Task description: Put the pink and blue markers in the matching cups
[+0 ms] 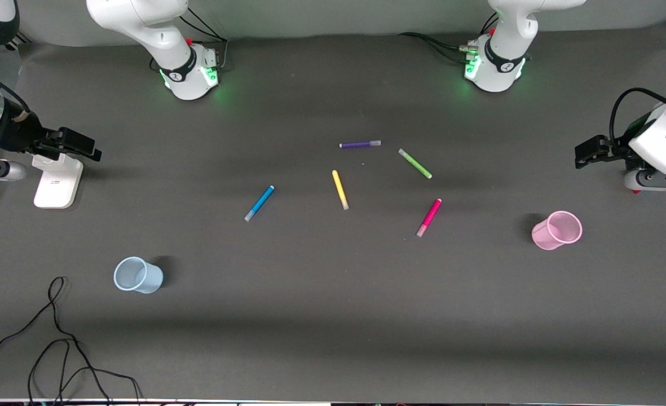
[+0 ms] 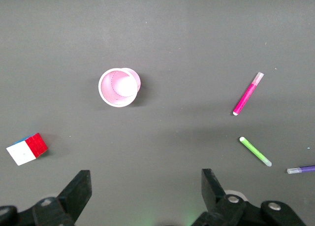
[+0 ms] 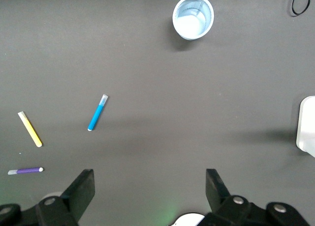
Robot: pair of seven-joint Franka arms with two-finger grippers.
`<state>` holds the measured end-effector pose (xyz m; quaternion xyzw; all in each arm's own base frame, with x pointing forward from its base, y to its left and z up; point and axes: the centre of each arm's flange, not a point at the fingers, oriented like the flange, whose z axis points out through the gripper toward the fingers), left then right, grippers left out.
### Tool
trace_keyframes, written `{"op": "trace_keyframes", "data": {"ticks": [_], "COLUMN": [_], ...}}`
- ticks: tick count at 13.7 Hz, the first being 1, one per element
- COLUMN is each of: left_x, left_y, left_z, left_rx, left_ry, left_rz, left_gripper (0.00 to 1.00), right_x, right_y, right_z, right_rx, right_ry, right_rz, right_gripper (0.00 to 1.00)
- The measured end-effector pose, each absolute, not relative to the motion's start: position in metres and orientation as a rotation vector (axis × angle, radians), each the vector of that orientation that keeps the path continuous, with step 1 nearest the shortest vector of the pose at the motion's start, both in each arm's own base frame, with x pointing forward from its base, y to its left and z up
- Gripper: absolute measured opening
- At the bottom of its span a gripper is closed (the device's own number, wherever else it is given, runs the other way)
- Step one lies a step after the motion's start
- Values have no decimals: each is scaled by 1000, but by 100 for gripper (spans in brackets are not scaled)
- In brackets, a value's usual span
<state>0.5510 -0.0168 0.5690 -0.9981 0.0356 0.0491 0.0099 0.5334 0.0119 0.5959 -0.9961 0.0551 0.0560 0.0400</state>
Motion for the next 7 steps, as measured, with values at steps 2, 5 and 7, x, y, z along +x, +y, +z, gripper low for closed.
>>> {"op": "trace_keyframes", "data": {"ticks": [2,5,7], "left_x": [551,549,546], "left_y": [-23,-58,-89], "left_z": [569,568,565], "left_rx": [-3116,-3108,-3089], "left_ry": [136,244,435], "left_rz": [153,156,165], "left_gripper": [100,100,100], "right_x": [533,531,530], "right_y": [14,19,27], "right_z": [597,595,592], "right_rx": [-3052,-3052,-3053], "right_ry": [163,161,155], "right_rz": [173,224,253], "right_gripper": [100,100,100]}}
